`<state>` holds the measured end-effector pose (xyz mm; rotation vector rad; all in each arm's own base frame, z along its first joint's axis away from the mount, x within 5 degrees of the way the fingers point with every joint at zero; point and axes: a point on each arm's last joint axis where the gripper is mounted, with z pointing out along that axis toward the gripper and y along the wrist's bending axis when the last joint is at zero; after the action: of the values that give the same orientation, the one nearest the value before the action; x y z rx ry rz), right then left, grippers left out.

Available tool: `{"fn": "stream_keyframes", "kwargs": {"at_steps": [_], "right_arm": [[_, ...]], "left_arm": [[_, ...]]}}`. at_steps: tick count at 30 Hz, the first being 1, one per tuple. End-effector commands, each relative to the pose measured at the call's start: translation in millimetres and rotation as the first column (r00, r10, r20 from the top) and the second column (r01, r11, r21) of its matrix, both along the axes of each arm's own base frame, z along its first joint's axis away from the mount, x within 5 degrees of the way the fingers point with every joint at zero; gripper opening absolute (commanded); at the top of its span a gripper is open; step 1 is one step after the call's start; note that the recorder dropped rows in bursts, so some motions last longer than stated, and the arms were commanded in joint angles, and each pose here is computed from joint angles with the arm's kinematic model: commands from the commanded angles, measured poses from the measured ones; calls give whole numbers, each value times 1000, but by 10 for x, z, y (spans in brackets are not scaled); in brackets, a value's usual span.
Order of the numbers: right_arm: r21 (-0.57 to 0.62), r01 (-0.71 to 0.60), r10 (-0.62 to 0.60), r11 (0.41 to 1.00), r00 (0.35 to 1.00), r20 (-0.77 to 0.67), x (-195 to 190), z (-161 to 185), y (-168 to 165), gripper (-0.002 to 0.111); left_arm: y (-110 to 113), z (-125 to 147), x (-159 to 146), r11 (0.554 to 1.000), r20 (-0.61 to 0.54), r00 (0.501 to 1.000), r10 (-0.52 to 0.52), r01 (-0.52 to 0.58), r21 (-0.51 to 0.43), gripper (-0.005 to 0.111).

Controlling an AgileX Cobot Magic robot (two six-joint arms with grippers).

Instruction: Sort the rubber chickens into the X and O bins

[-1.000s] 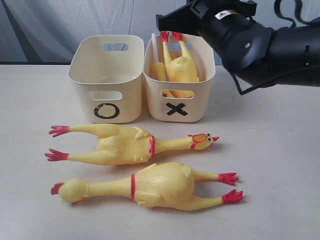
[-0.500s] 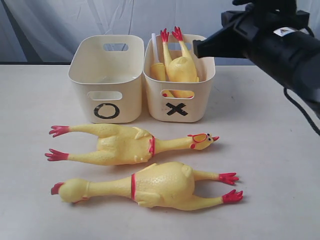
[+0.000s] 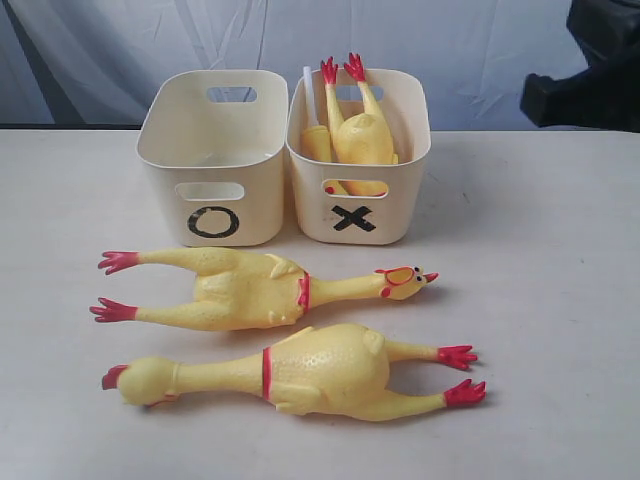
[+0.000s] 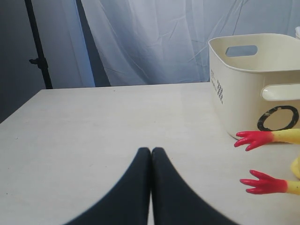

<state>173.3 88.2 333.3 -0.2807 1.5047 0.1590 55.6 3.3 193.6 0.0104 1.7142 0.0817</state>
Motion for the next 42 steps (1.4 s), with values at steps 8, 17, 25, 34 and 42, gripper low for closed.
{"fn": "stream_keyframes", "kwargs": {"at_steps": [8, 17, 25, 34, 42], "right_arm": [[-142, -278, 282, 950, 959, 15, -659, -49, -163, 0], [-263, -514, 529, 817, 849, -16, -1194, -161, -251, 0], [-287, -548, 560, 786, 827, -46, -1396, -214, -357, 0], [-297, -536, 544, 790, 837, -62, -1415, -238, -392, 0], [-286, -545, 548, 788, 833, -76, -1420, -247, -389, 0]], "left_arm": [[33, 288, -11, 833, 328, 937, 122, 84, -548, 0], [146, 342, -40, 616, 361, 888, 285, 119, -779, 0], [-52, 627, -92, 658, 317, 946, 69, 196, -727, 0], [-255, 1189, -211, 794, 312, 932, -186, 330, -511, 0], [-566, 1479, 106, 760, 194, 787, -586, 616, -206, 0]]}}
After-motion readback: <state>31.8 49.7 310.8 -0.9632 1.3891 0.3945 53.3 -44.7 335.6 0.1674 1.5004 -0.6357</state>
